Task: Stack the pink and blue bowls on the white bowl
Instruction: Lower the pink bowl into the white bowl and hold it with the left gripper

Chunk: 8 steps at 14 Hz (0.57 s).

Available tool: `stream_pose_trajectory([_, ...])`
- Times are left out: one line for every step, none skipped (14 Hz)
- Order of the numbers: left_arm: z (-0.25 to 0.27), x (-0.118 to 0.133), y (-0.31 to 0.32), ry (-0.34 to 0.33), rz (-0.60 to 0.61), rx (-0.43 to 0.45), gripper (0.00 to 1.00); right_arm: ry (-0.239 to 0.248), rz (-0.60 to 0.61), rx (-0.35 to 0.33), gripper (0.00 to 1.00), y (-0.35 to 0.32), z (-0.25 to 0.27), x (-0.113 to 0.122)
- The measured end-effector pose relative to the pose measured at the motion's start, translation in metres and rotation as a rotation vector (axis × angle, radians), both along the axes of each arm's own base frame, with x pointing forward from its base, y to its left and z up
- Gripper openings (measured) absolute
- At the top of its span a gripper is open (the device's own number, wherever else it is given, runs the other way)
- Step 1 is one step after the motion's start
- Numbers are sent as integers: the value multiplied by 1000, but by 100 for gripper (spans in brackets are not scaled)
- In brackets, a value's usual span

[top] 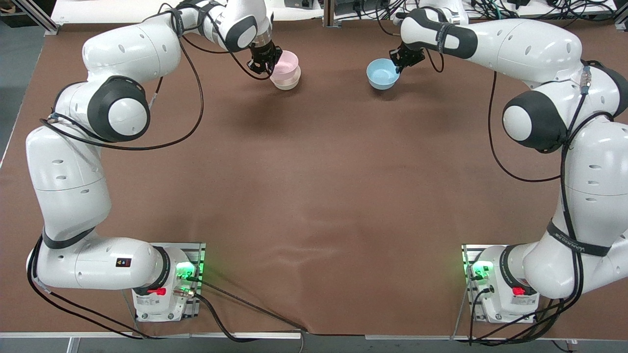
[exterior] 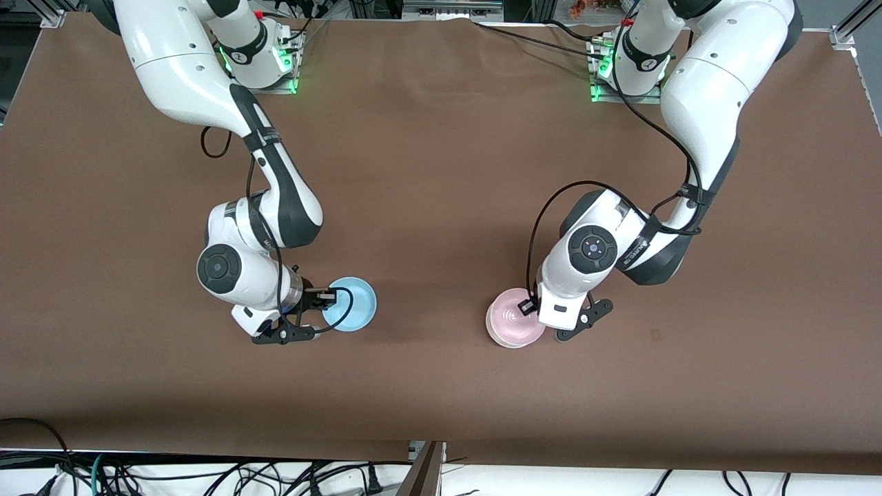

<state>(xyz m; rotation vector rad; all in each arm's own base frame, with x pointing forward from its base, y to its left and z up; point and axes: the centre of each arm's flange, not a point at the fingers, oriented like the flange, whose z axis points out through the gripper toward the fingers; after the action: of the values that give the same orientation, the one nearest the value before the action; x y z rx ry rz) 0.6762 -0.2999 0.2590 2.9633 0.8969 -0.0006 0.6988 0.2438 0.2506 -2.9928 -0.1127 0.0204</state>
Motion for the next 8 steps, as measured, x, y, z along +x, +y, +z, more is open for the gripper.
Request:
stream_pose_trajectory([0,0,0,0,0,1,8,0,0,0,2,0,0,0])
stream_pose_trajectory([-1,0,0,0,1,2,8,0,0,0,2,0,0,0])
stream_pose_trajectory([-1,0,0,-3,3,0,8,0,0,0,2,0,0,0])
stream_pose_trajectory([-2,1,1,-9,5,-4,8,0,0,0,2,0,0,0])
stream_pose_trajectory([-4,3,1,-14,8,-8,8,0,0,0,2,0,0,0])
stream_pose_trajectory([-6,4,2,-20,12,-13,8,0,0,0,2,0,0,0])
stream_pose_trajectory([-9,5,3,-23,15,-16,8,0,0,0,2,0,0,0])
stream_pose_trajectory([-12,5,2,-23,18,-17,8,0,0,0,2,0,0,0])
